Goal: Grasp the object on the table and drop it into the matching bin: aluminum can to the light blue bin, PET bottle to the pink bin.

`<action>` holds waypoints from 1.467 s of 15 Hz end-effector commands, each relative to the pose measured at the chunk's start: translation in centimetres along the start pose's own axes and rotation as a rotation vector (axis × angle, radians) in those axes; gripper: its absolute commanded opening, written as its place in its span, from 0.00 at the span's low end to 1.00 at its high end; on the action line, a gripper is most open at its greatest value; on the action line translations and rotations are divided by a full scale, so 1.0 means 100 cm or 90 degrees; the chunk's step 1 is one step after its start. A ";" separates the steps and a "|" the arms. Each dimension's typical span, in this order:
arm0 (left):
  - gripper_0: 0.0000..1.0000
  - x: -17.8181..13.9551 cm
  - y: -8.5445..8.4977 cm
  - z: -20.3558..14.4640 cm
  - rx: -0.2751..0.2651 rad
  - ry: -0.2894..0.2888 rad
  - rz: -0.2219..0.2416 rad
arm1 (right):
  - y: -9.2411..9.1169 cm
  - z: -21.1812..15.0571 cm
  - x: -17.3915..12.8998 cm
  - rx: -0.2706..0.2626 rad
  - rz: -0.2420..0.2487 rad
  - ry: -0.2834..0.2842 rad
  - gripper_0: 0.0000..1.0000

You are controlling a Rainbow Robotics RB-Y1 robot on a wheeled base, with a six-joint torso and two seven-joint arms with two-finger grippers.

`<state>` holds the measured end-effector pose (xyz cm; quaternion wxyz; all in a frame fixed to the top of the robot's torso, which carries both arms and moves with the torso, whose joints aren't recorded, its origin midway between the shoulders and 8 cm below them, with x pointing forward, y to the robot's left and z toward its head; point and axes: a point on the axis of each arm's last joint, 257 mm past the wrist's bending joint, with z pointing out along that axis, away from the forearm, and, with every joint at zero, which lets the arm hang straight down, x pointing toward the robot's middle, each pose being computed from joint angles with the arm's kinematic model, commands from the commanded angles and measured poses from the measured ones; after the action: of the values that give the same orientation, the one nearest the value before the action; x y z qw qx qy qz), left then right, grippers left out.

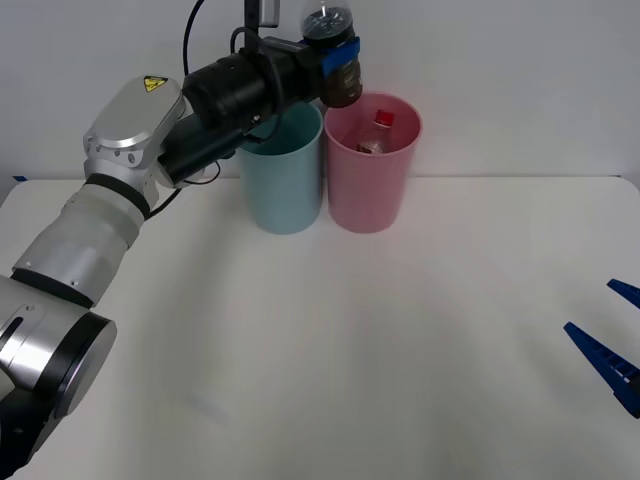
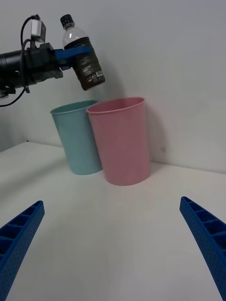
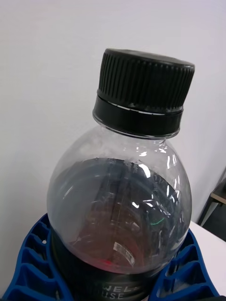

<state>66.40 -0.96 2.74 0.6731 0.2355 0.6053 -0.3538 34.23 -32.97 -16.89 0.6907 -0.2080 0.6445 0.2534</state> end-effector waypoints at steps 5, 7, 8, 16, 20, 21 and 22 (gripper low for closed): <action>0.00 -0.004 -0.031 0.045 0.014 0.032 0.040 | 0.000 0.000 0.000 0.000 0.000 0.000 1.00; 0.00 0.001 -0.040 0.050 0.022 0.040 0.052 | 0.000 0.000 0.000 0.000 0.000 0.000 1.00; 0.00 0.003 -0.040 0.051 0.022 0.043 0.057 | 0.000 0.000 0.000 0.000 0.000 0.000 1.00; 0.00 0.011 -0.047 0.052 0.032 0.061 0.080 | 0.000 0.000 0.000 0.000 0.000 0.000 1.00; 1.00 0.014 -0.048 0.053 0.035 0.064 0.086 | 0.000 0.000 0.000 0.000 0.000 0.000 1.00; 1.00 0.015 -0.048 0.052 0.034 0.065 0.087 | 0.000 0.000 0.000 0.000 0.000 0.000 1.00; 1.00 0.015 -0.050 0.053 0.037 0.066 0.088 | 0.000 0.000 0.000 0.000 0.000 0.000 1.00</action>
<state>66.12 -8.25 2.66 0.6573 0.3125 0.6114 -0.3108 34.22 -32.97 -16.89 0.6907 -0.2080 0.6445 0.2534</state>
